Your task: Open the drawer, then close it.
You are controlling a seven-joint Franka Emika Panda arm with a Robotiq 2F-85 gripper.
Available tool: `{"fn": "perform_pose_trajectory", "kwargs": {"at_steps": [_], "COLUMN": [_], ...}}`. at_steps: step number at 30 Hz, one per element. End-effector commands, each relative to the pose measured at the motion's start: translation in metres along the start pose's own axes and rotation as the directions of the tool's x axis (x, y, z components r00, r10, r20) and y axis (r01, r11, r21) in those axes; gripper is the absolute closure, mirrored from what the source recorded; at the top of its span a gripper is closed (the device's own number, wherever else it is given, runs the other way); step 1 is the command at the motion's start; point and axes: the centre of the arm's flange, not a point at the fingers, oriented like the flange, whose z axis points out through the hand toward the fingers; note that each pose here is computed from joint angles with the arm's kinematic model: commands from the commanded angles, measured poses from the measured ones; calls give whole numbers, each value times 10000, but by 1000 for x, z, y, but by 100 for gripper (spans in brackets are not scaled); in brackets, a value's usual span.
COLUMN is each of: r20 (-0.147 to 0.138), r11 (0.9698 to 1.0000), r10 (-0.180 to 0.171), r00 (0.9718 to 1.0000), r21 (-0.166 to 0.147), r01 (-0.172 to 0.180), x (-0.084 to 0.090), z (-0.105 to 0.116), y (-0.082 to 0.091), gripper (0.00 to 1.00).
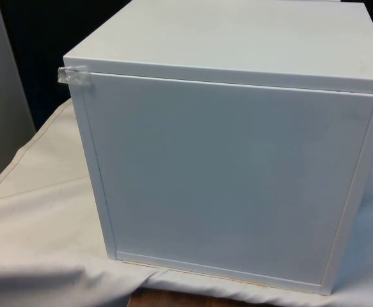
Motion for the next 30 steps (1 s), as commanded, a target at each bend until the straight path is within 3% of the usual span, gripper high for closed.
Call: {"fn": "perform_pose_trajectory", "kwargs": {"at_steps": [1,11,19,20,30], "r20": [67,197,336,355,505], "r11": [10000,9995,9984,9986,9966], "r10": [79,311,558,517,798], "r00": [9999,9993,9979,9980,9955], "r21": [-56,-17,-134,-79,-225], "r01": [-79,-310,-554,-514,-787], "x": [0,6,11,11,17], "z": [2,11,21,20,32], "y": [6,14,32,28,47], "gripper": [100,100,100,100,100]}}
